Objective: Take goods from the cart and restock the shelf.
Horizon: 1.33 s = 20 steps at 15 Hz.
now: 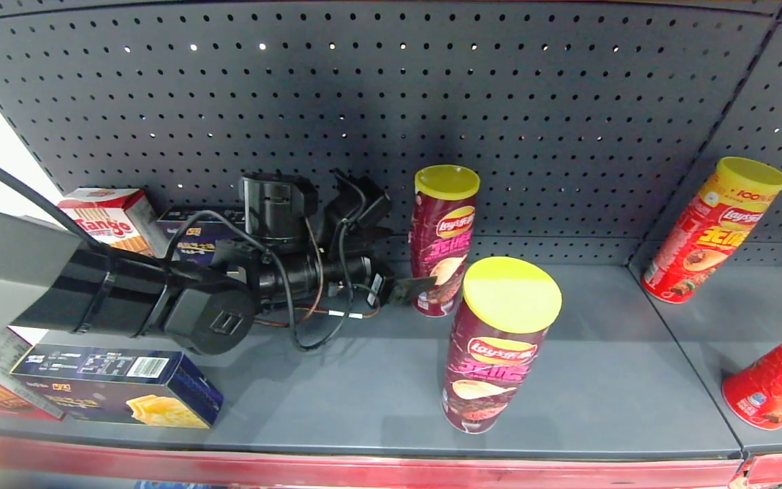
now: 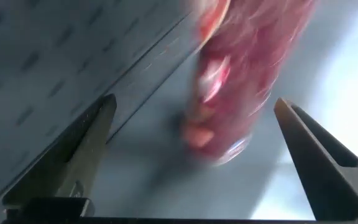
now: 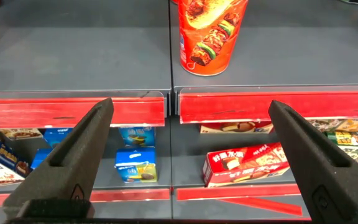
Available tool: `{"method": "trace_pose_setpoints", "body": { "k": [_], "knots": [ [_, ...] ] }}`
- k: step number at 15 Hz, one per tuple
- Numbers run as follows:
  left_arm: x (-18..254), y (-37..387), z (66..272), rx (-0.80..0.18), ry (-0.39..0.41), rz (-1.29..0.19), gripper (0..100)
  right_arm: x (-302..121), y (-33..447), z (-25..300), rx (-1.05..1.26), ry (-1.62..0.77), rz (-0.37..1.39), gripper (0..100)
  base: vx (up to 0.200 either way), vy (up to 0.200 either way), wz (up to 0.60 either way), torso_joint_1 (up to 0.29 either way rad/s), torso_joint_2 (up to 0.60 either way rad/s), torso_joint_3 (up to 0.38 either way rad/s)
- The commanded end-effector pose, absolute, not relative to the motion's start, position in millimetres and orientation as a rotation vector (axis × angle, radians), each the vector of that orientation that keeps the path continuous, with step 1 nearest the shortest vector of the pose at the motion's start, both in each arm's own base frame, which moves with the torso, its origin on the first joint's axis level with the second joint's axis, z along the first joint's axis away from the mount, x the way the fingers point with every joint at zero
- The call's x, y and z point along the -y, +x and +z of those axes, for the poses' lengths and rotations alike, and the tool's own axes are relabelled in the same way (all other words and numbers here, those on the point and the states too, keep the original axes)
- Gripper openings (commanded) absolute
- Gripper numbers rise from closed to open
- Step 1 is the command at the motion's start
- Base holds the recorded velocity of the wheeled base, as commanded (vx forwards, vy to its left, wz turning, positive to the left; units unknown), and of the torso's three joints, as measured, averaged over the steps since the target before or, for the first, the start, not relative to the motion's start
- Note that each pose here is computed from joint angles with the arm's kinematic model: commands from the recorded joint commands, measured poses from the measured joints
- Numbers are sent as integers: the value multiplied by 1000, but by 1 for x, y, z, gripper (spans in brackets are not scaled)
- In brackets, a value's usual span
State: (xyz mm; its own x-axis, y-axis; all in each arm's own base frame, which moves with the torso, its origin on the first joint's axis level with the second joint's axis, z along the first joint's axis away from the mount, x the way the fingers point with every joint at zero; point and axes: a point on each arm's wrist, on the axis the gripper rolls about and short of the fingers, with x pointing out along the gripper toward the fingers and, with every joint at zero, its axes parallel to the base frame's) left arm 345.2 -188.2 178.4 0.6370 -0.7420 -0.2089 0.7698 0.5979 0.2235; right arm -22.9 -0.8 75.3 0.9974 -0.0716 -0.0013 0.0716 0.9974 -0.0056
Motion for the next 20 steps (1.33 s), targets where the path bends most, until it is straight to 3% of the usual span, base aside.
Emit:
{"method": "trace_pose_setpoints", "body": {
  "k": [1, 5, 14, 20],
  "knots": [
    [187, 338, 183, -92, 316, -859, 100, 1, -23, 75, -2, -6, -72, 100, 0, 0, 0, 0, 0, 0],
    [189, 345, 192, -65, 324, -770, 100, 1, -23, 75, -2, -6, -72, 100, 0, 0, 0, 0, 0, 0],
    [179, 336, 189, -90, 330, -703, 100, 1, -23, 75, -2, -6, -72, 100, 0, 0, 0, 0, 0, 0],
    [174, 308, 187, -91, 416, -495, 100, 1, -23, 75, -2, -6, -72, 100, 0, 0, 0, 0, 0, 0]
  ]
}}
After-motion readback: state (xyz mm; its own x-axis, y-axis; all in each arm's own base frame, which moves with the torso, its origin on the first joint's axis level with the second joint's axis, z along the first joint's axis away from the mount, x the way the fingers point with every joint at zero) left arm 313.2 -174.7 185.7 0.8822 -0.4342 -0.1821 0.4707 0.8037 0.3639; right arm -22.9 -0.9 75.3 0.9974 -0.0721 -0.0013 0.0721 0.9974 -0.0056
